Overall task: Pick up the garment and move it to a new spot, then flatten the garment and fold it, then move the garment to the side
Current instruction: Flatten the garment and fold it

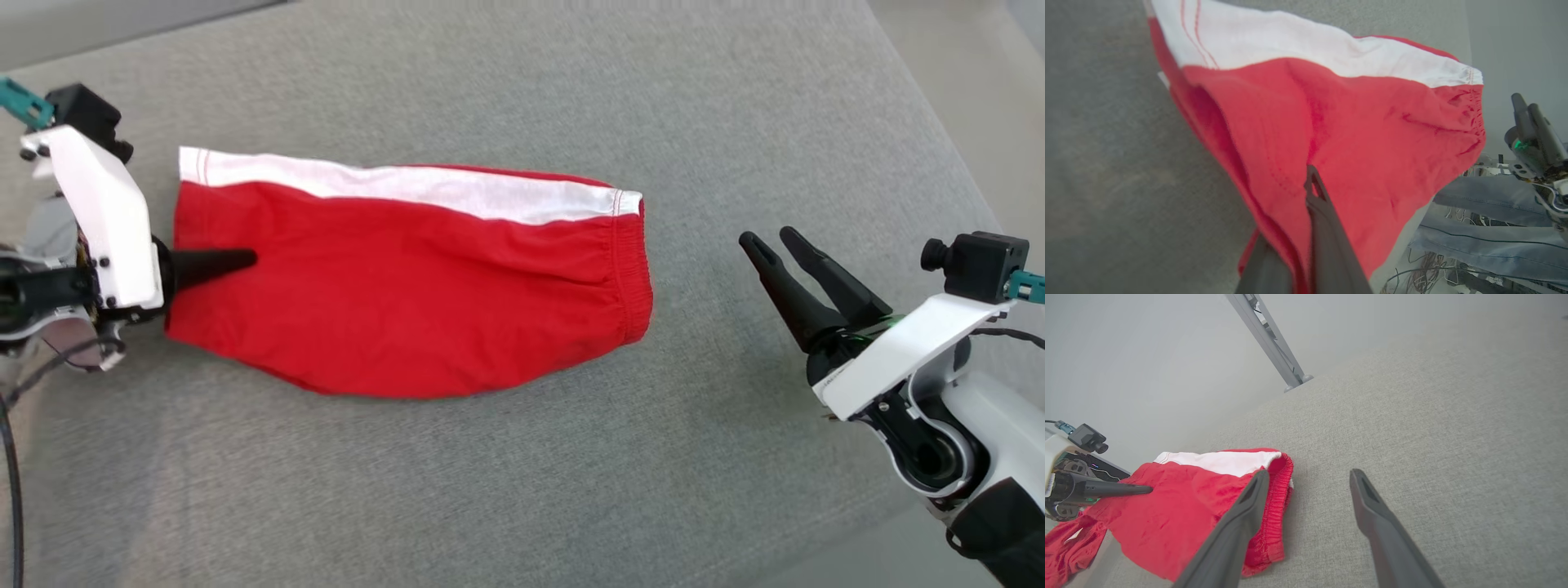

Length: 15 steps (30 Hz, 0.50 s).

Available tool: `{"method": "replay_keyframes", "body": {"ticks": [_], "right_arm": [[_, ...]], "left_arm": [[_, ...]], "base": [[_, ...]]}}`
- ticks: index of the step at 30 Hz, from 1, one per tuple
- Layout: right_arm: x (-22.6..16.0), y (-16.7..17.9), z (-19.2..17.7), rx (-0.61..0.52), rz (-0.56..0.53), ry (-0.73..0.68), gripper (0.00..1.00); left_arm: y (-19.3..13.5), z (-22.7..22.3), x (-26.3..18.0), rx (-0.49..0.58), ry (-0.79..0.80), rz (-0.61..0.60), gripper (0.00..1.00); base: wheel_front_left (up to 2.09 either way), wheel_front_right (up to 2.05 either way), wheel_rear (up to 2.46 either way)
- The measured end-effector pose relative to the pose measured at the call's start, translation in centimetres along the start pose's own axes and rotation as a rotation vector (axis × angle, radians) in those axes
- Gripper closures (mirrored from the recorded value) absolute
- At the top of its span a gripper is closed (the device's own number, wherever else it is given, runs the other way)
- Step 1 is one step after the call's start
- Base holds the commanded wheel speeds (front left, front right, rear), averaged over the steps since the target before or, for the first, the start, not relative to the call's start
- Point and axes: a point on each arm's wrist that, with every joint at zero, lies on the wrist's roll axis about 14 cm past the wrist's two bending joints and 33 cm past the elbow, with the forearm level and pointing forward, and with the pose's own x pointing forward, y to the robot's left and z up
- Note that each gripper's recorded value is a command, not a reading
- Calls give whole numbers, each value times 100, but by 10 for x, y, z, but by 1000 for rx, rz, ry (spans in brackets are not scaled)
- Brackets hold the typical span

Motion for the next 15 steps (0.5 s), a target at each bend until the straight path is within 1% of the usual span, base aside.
{"method": "replay_keyframes", "body": {"ticks": [5, 15], "right_arm": [[-2, 12, 3, -11, 36, 9, 0], [-1, 34, 8, -25, 104, 8, 0]], "left_arm": [[-3, -20, -18, -58, -57, -8, 100], [-5, -53, -47, -126, -175, -2, 100]], "base": [[0, 0, 0], [0, 0, 0]]}}
